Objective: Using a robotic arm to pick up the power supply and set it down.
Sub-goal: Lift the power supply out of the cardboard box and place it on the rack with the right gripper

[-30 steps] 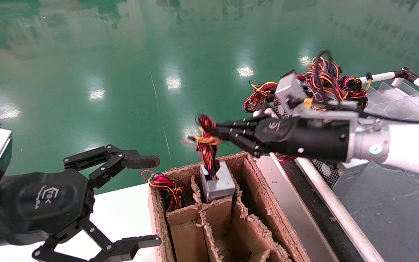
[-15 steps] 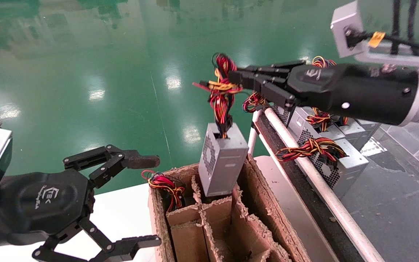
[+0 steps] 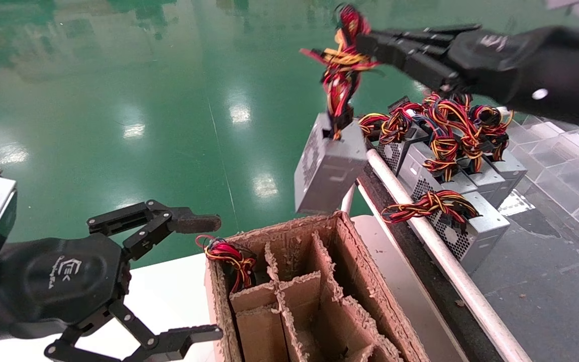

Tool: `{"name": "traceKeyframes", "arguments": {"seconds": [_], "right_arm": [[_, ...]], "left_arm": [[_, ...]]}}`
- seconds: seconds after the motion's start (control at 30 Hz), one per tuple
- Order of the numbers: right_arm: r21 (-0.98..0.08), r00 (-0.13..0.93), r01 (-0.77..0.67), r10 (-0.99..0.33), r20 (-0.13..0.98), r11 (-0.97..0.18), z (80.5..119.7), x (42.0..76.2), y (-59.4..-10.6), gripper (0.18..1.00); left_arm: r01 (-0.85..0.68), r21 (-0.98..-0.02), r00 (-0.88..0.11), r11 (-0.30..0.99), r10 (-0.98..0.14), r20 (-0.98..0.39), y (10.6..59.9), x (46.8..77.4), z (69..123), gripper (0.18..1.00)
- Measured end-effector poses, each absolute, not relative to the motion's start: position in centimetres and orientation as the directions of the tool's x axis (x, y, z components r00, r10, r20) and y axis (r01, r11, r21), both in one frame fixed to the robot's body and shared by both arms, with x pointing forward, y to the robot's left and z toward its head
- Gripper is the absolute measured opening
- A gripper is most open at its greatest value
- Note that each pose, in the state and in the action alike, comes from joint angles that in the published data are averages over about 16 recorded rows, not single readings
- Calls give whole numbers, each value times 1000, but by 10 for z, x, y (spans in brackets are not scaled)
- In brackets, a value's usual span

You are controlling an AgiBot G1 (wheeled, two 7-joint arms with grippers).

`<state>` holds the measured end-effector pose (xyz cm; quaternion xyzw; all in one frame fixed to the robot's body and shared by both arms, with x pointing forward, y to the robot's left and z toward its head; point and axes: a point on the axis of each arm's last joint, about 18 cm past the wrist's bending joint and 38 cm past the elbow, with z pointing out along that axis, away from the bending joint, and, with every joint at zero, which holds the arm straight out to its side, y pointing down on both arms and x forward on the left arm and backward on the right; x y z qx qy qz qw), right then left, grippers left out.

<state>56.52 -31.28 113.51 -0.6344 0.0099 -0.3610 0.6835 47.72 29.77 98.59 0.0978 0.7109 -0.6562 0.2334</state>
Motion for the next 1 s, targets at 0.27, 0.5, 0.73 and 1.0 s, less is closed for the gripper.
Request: {"name": "traceKeyframes", "arguments": {"seconds": [0.27,0.5,0.73,1.0], "right_arm": [[-851,676,521,-579,456,-61,1160,544,-349,216],[-831,613,553,-645,457,-63,1177,521,-389,216],[-818,550,570,-705,448,-76,1187,499,-428,216],[-822,488,562,-764,423,-96,1183,473,-473,216]], "left_arm": [[445,-887,-872,120,-167,-460,298,477,986,1001],[445,-887,-872,120,-167,-460,298,477,986,1001],[445,-887,-872,120,-167,-460,298,477,986,1001],[445,-887,-872,120,-167,-460,298,477,986,1001]]}}
